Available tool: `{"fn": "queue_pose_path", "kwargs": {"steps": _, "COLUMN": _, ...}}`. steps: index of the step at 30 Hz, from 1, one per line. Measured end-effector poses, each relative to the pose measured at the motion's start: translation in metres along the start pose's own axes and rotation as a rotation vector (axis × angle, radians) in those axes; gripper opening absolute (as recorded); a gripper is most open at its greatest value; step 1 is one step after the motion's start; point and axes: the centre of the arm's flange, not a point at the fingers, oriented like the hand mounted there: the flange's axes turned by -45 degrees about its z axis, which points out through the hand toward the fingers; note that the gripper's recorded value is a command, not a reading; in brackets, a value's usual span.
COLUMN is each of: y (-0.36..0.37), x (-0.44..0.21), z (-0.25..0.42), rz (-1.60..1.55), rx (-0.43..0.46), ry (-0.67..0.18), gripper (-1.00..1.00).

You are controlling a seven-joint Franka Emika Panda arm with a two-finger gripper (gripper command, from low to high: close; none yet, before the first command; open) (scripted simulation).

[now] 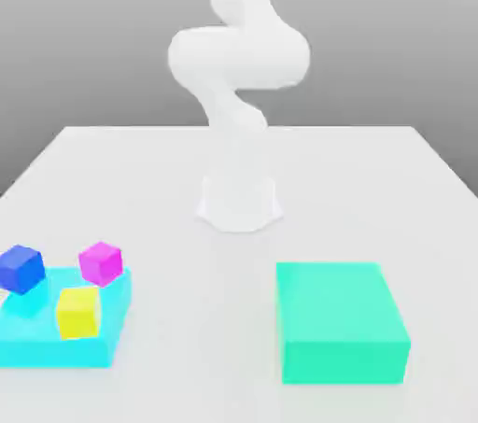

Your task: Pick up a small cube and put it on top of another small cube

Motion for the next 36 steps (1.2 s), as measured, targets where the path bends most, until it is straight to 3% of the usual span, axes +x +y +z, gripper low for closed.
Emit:
{"fn": "queue_pose_path", "kwargs": {"steps": 8, "y": -0.063, "x": 0.010, "z": 0.124, "rz": -0.273, "rx": 0.076, "ry": -0.172, "gripper": 0.00}}
{"fn": "queue_pose_path", "kwargs": {"steps": 16, "y": -0.142, "x": -0.018, "z": 0.244, "rz": -0.549, "rx": 0.177, "ry": -0.328, "gripper": 0.00}}
{"fn": "queue_pose_path", "kwargs": {"steps": 32, "y": -0.306, "x": -0.196, "z": 0.441, "rz": -1.094, "rx": 0.448, "ry": -0.606, "gripper": 0.00}}
{"fn": "queue_pose_path", "kwargs": {"steps": 36, "y": -0.320, "x": -0.246, "z": 0.487, "rz": -1.136, "rx": 0.474, "ry": -0.627, "gripper": 0.00}}
